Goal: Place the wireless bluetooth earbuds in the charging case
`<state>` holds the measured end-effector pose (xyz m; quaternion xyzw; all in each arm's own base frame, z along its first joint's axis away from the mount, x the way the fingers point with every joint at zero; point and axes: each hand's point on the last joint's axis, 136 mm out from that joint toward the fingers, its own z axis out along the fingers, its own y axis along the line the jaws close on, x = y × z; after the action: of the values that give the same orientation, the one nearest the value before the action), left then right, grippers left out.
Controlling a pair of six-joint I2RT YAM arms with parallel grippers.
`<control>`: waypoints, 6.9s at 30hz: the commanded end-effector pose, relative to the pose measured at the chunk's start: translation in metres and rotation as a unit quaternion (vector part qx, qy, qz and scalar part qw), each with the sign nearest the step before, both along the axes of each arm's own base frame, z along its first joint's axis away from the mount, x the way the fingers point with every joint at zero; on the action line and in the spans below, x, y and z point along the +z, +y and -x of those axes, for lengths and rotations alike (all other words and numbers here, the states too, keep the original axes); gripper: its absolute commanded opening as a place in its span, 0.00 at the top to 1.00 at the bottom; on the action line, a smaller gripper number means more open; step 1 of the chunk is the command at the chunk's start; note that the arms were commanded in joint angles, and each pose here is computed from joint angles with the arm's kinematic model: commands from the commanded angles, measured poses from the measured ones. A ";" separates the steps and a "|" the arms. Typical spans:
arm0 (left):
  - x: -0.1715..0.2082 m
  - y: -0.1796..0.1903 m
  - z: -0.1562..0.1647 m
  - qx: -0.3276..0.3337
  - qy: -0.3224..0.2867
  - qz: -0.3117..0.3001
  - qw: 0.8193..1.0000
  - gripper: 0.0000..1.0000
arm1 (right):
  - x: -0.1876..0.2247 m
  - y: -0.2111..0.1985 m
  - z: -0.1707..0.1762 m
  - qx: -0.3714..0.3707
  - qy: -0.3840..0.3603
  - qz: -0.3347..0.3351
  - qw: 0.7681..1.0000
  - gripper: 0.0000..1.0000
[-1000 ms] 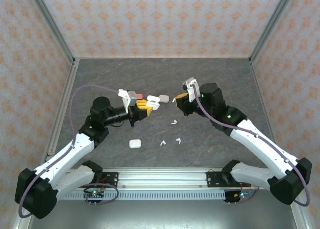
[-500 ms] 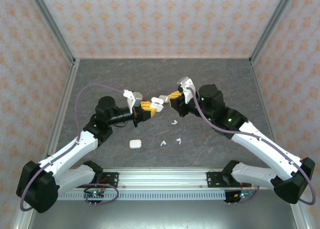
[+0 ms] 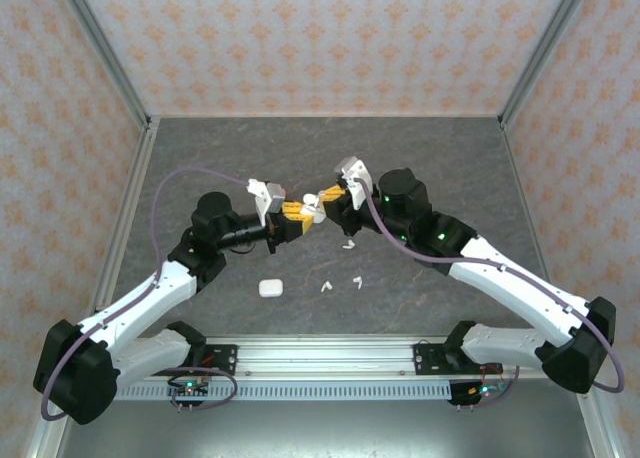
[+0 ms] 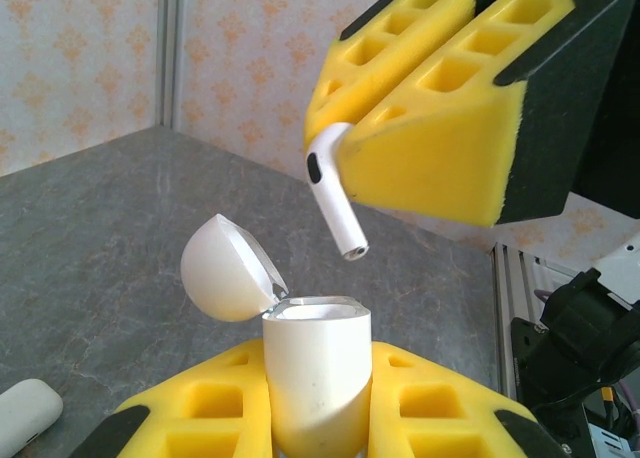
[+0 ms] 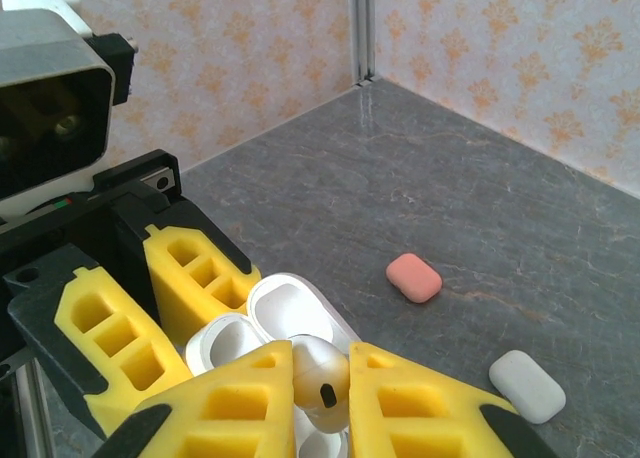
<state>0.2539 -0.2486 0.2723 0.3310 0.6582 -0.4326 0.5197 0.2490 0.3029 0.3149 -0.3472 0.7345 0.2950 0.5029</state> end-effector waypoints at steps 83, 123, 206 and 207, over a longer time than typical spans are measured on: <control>0.064 0.011 0.006 0.041 -0.128 0.065 0.989 1.00 | 0.059 -0.020 0.003 0.006 0.118 -0.092 0.989 0.39; 0.070 0.021 0.015 0.060 -0.158 0.045 0.985 1.00 | -0.238 -0.075 -0.071 -0.328 0.375 0.165 0.851 0.31; 0.069 0.023 0.013 0.070 -0.152 0.036 0.985 1.00 | -0.299 -0.074 -0.062 -0.228 0.416 0.313 0.823 0.64; 0.069 0.023 0.013 0.069 -0.152 0.036 0.985 1.00 | -0.300 -0.074 -0.062 -0.227 0.417 0.314 0.822 0.66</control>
<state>0.2434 -0.2272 0.3290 0.3228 0.5934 -0.3735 0.6357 0.3079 0.2243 0.0203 -0.1459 0.9859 0.0416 0.0708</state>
